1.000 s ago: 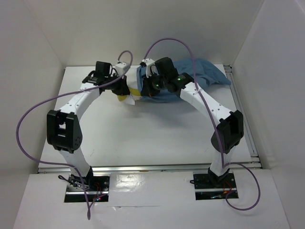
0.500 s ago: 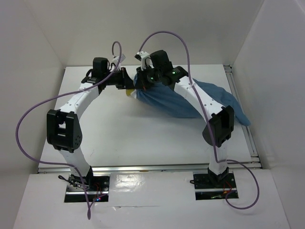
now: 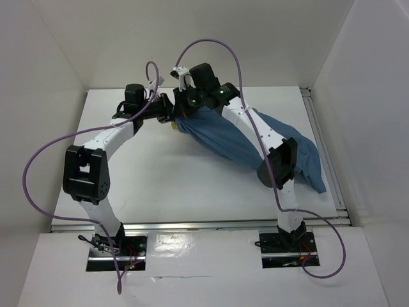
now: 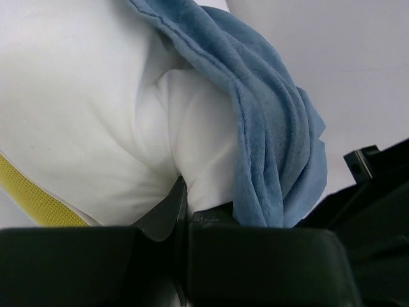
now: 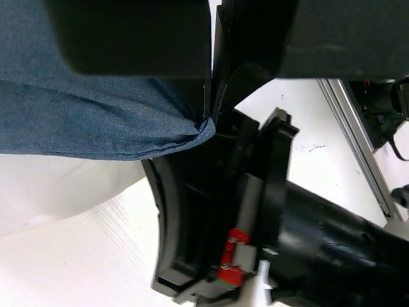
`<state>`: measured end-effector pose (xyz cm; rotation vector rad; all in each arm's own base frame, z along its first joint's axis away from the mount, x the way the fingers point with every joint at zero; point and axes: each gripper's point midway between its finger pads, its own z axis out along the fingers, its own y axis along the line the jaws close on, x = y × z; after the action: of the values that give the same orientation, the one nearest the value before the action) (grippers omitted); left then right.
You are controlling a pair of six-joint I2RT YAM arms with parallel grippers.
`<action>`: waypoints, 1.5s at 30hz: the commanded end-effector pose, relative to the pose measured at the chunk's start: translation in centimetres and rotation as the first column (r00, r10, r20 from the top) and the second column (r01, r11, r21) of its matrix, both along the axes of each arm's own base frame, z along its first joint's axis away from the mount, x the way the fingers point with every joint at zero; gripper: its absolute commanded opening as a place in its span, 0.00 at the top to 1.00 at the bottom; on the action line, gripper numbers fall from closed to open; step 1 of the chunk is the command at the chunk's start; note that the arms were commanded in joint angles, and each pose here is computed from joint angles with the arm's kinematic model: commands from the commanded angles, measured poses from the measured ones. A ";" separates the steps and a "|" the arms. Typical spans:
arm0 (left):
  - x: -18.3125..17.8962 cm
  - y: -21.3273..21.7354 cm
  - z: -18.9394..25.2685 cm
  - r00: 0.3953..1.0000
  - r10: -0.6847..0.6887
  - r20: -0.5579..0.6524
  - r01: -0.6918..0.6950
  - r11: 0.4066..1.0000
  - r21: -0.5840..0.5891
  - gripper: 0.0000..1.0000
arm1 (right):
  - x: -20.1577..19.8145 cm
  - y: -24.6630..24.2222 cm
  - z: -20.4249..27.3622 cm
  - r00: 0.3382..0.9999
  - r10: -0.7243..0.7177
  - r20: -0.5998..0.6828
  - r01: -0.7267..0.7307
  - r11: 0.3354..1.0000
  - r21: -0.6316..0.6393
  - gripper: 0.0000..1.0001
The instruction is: Put the pillow into the pillowcase
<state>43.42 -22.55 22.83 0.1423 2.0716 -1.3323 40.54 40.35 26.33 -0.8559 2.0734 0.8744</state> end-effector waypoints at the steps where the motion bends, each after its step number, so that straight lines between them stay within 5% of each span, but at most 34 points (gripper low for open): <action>1: -7.8 -5.3 5.7 0.939 -0.344 0.019 0.341 0.921 -0.190 1.00 | -1.1 6.2 8.6 0.956 0.090 0.280 -0.155 0.963 0.219 1.00; 15: -8.9 -8.3 5.4 0.886 -0.463 -0.035 0.432 0.850 -0.303 1.00 | -6.0 10.5 12.6 0.893 0.205 0.401 -0.335 0.898 0.286 1.00; 20: -8.5 -7.3 4.1 0.902 -0.427 -0.066 0.394 0.875 -0.282 1.00 | -5.1 9.5 11.9 0.907 0.178 0.382 -0.289 0.923 0.256 0.99; 22: -7.9 -6.2 3.0 0.925 -0.368 -0.094 0.334 0.906 -0.258 1.00 | -5.3 7.6 12.3 0.916 0.150 0.373 -0.254 0.935 0.246 0.89; 24: -7.2 -4.2 2.1 0.945 -0.311 -0.099 0.283 0.933 -0.222 1.00 | -5.1 5.0 12.9 0.924 0.089 0.373 -0.187 0.953 0.237 0.54; 27: -6.3 -1.7 0.8 0.967 -0.234 -0.100 0.217 0.964 -0.152 1.00 | -5.0 2.5 13.4 0.919 0.033 0.392 -0.125 0.969 0.211 0.29; 32: -5.4 1.0 -1.6 0.989 -0.123 -0.081 0.123 0.992 -0.007 1.00 | -4.9 -1.9 14.2 0.900 -0.064 0.431 -0.005 0.988 0.156 0.19; 37: -5.2 3.4 -2.8 0.997 -0.044 0.068 0.030 0.979 0.202 1.00 | -2.7 -8.0 14.1 0.871 -0.193 0.451 0.167 0.981 0.097 0.19; 42: -5.2 6.5 -4.8 0.983 0.031 0.181 -0.107 0.898 0.427 1.00 | -0.1 -13.6 10.3 0.878 -0.324 0.352 0.337 0.941 0.027 0.19; 45: -6.5 7.2 -6.3 0.961 -0.056 0.272 -0.116 0.808 0.578 0.96 | 1.9 -16.9 7.7 0.887 -0.407 0.218 0.417 0.909 0.001 0.19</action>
<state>37.08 -17.48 17.38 0.4044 2.1758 -0.8265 41.52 25.79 36.92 -0.5749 1.8456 0.4859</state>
